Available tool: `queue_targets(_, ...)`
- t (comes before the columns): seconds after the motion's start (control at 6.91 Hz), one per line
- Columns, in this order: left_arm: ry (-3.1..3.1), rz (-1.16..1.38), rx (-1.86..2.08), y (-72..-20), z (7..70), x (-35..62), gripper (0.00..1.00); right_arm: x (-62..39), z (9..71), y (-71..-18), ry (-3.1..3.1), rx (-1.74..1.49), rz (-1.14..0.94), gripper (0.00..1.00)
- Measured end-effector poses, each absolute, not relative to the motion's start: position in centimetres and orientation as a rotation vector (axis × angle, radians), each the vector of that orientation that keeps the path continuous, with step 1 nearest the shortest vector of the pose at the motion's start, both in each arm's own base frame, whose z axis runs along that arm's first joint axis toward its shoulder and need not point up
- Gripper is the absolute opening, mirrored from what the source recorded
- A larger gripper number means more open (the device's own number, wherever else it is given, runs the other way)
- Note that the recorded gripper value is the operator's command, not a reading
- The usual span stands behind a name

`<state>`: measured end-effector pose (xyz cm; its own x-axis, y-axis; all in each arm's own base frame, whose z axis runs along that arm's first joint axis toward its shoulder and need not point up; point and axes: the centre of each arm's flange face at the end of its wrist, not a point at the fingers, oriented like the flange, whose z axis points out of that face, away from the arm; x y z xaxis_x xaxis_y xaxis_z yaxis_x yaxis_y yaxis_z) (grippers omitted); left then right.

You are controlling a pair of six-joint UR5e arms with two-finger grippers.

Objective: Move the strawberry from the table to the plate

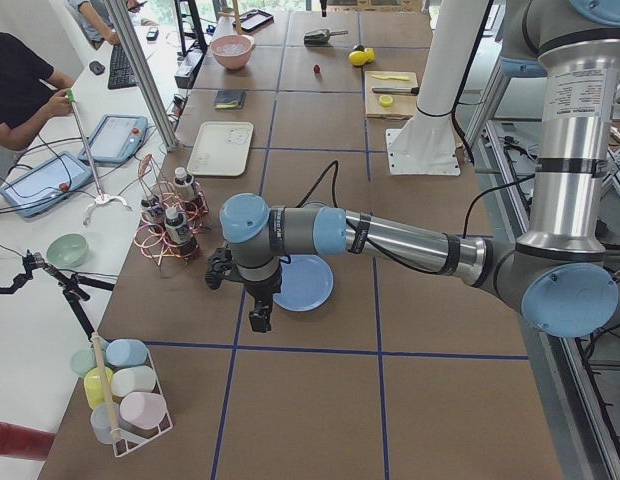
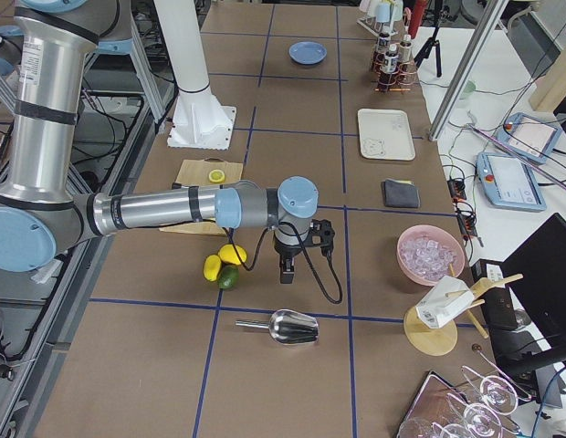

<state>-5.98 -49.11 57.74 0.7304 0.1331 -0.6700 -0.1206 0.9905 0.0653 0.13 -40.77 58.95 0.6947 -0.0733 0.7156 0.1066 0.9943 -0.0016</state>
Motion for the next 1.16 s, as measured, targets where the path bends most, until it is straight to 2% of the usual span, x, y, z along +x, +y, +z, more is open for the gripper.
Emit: queue_targets(1.16,0.848,0.172,0.081,-49.4,55.5,-4.8,1.0,0.0,59.1,-40.6,-0.804,-0.053,-0.095,1.0)
